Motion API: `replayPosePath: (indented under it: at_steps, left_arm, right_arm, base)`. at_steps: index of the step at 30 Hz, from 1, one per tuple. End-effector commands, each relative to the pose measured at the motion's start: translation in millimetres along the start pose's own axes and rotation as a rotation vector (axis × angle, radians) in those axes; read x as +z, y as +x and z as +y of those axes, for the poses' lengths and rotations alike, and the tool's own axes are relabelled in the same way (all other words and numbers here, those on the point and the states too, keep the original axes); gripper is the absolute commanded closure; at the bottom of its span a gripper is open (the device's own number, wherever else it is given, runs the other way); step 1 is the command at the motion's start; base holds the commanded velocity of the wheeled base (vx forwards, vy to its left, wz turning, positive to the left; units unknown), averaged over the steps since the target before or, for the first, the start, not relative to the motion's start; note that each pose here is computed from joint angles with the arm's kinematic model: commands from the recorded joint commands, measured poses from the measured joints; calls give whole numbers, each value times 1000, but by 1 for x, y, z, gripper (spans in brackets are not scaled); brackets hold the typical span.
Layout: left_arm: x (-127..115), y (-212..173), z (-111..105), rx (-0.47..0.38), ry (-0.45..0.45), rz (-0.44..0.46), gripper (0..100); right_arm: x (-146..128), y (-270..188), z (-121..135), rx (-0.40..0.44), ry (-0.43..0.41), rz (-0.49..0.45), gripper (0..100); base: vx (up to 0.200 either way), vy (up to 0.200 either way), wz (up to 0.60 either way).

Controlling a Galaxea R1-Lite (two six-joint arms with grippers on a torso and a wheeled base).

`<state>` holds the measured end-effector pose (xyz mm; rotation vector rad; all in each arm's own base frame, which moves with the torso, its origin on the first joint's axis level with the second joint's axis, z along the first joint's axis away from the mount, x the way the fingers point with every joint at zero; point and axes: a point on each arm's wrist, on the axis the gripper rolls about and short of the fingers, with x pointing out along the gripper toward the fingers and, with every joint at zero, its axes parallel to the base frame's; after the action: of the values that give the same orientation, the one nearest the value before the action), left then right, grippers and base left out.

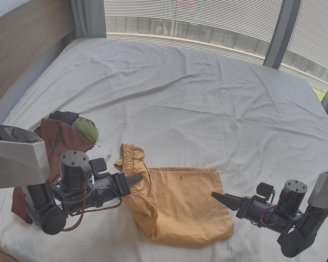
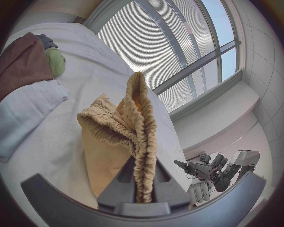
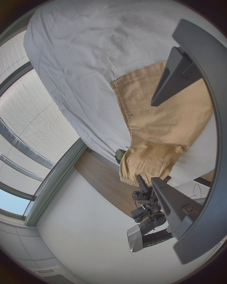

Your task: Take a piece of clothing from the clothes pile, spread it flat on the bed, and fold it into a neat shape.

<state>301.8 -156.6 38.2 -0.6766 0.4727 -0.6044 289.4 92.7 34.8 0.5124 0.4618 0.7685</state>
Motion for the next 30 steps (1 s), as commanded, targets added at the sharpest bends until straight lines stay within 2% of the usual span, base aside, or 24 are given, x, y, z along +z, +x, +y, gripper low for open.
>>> replayPosePath:
  at_steps: [1,12,30]
  left_arm:
    - [-4,15,-13,-50,14,13,100]
    - [-12,39,-42,-109,2,69,100]
    - [-36,85,-56,-121,3,164,100]
  right_arm:
    - [7,-4,-3,-12,-7,-28,0]
    - [15,-6,-8,-27,-14,-62,0]
    - [22,-8,-15,-44,-20,-91,0]
  base:
    - [0,0,0]
    - [0,0,0]
    - [0,0,0]
